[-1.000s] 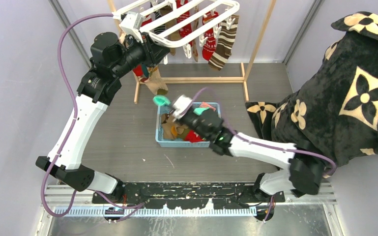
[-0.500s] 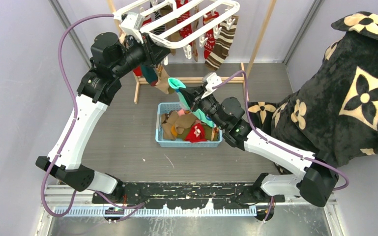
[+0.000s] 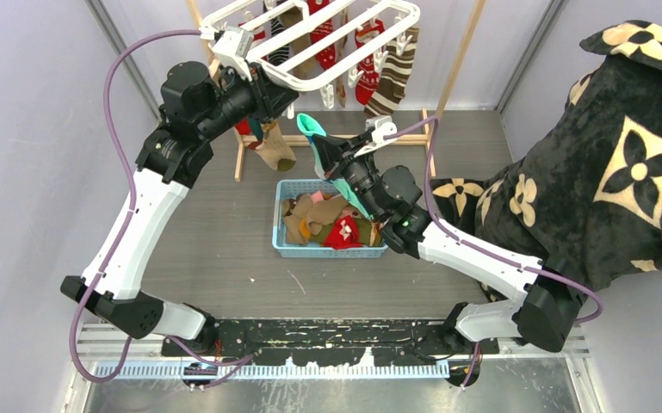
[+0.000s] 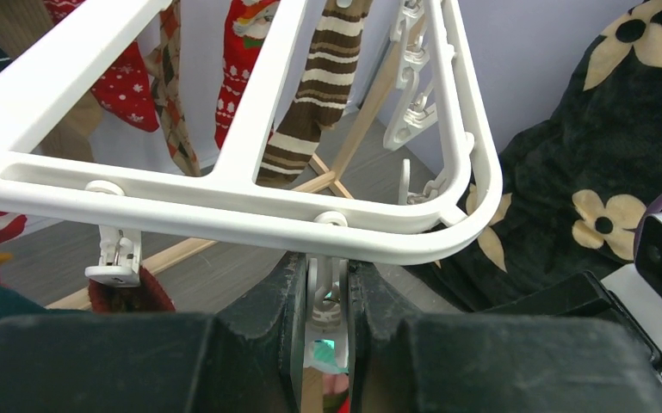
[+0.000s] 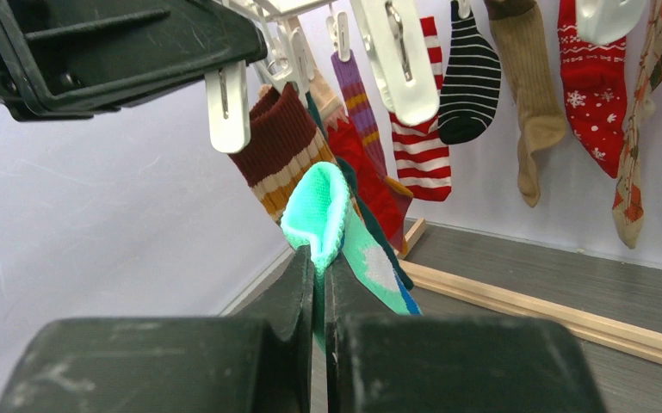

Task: Clip the socks to the hanger
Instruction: Clamp the sock onto the hanger.

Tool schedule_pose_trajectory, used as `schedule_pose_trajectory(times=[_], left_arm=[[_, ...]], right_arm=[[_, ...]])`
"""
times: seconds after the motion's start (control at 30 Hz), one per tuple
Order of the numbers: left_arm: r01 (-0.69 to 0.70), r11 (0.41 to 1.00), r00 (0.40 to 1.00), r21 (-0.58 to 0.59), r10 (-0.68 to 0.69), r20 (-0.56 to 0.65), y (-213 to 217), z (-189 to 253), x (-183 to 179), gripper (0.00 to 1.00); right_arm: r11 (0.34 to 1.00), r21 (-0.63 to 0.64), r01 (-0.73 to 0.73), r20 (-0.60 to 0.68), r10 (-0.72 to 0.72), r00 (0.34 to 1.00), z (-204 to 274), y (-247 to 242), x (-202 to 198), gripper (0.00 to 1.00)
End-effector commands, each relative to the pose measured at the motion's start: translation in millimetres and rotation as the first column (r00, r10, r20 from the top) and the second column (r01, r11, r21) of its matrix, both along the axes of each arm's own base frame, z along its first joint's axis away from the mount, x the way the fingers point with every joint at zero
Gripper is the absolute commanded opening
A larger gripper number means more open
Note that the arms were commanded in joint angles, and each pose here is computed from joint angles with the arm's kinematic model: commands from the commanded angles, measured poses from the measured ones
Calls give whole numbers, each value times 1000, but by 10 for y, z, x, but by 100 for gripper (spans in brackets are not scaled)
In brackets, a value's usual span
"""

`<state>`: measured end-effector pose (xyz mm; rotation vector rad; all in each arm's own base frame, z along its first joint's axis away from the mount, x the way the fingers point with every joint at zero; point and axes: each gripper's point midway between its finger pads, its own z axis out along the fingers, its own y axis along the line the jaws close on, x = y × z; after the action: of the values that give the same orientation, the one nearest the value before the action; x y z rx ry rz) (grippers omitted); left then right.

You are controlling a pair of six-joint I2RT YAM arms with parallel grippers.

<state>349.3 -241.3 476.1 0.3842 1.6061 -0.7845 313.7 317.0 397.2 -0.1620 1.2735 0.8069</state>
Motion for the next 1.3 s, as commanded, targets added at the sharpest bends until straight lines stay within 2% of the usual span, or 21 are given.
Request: schedule_pose_trajectory(times=[0.0,0.63,1.27], left_arm=[[12,999,999,-44,-10,50,24,213,-173,3],[-9,999,997,-31,12,81,-36,189,-156,3],[-20,999,996,-46,24,89,-41,226,-145,2]], right_arm=[[983,168,68,60,-79,995,515,-127,-63,1],[965,160,206,58,-217,974,546,-7,-156,1],[970,201,133,61,-148,987,670,130,-196,1]])
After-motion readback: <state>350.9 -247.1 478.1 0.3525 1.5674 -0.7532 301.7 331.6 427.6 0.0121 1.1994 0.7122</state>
